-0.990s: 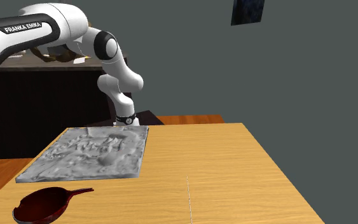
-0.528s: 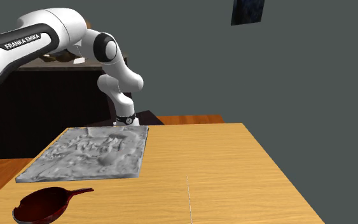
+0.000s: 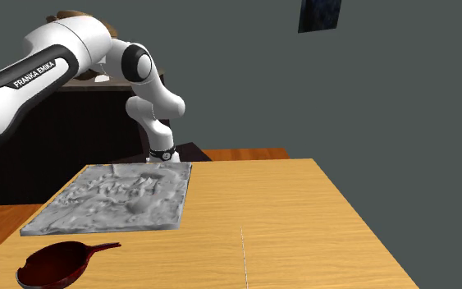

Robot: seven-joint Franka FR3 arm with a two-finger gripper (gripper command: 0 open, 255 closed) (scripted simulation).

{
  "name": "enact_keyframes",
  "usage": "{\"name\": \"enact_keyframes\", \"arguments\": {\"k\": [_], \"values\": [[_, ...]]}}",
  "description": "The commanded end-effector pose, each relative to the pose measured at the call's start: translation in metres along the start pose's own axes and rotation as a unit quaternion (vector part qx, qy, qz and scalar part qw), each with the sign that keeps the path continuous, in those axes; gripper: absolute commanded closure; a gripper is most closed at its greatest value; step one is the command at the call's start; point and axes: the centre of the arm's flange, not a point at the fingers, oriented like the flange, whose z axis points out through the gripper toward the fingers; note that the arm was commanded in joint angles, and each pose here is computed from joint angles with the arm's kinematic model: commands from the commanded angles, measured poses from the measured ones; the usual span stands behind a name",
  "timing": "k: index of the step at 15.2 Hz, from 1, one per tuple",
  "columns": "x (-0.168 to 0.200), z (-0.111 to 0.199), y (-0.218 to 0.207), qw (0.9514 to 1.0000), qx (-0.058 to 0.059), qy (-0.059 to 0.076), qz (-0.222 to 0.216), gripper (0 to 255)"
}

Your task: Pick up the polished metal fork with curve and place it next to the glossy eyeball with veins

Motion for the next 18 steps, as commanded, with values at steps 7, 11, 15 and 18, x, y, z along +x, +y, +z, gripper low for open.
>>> {"name": "enact_keyframes", "arguments": {"k": [7, 11, 15, 18], "values": [[-0.003, 0.044, 0.0, 1.0, 0.0, 0.0, 0.0, 255], [-0.003, 0.044, 0.0, 1.0, 0.0, 0.0, 0.0, 255], [-0.003, 0.044, 0.0, 1.0, 0.0, 0.0, 0.0, 0], [-0.003, 0.044, 0.0, 1.0, 0.0, 0.0, 0.0, 0]]}}
